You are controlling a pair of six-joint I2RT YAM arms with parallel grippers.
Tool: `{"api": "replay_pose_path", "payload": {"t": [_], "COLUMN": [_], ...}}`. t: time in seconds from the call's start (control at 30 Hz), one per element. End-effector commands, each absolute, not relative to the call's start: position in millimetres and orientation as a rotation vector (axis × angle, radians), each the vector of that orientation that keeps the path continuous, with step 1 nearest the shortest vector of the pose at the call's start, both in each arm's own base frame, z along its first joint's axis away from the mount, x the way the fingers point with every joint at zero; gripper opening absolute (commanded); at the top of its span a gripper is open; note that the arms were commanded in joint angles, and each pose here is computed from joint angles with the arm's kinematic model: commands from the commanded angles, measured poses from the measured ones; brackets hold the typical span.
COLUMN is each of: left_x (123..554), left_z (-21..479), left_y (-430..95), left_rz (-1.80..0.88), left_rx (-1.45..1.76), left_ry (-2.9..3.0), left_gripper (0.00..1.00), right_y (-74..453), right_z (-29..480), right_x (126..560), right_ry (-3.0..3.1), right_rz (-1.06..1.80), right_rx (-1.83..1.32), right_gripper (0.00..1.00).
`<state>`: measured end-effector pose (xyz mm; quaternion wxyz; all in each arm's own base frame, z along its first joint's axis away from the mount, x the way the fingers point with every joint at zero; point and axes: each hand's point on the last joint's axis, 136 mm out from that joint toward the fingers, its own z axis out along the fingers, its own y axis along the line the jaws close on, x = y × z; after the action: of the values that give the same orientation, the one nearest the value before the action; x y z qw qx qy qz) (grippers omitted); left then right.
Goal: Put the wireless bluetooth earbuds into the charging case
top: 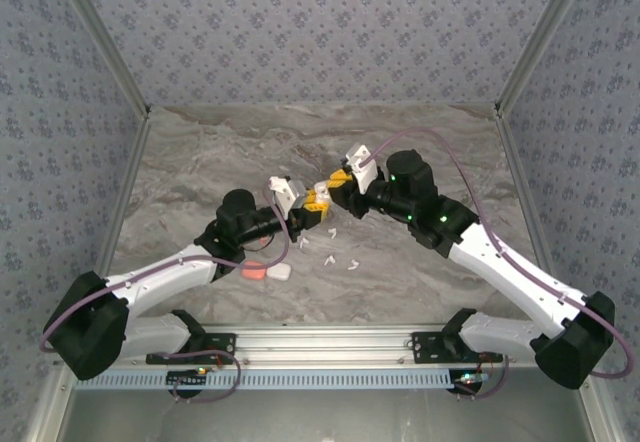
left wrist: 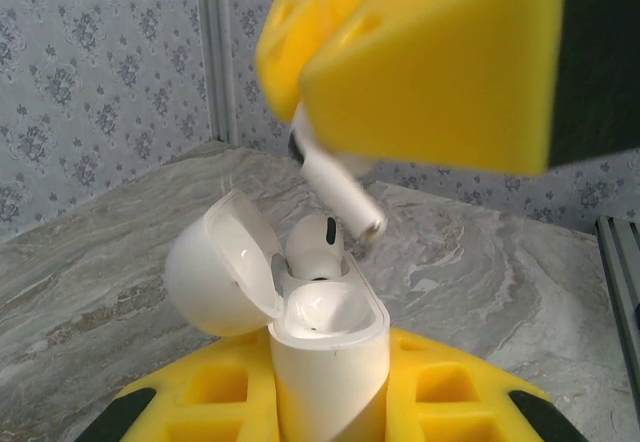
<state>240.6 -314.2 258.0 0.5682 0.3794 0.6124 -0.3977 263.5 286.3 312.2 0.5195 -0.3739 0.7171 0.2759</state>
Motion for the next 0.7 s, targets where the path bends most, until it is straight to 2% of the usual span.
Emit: {"api": "replay_pose_path", "payload": {"t": [0.0, 0.37, 0.67], "left_x": [235.9, 235.3, 234.7], "left_z": [291.6, 293.7, 294.8], "left_y": [-318.8, -317.2, -315.4], "left_rz": [-0.965, -0.959, -0.953], "left_rx": [0.884, 0.883, 0.879], "left_ry": [1.329, 1.323, 1.323], "left_gripper": [0.0, 0.0, 0.0], "right_y": [291.1, 299.3, 306.7], "right_z": [336.1, 318.0, 311.0], "right_x": [267.8, 267.1, 255.8], "right_ry": [1.646, 1.674, 1.673], "right_rz": [0.635, 0.595, 0.672], "right_rx": [-0.889, -0.936, -0.989], "right_gripper": [0.24, 0.24, 0.26]}}
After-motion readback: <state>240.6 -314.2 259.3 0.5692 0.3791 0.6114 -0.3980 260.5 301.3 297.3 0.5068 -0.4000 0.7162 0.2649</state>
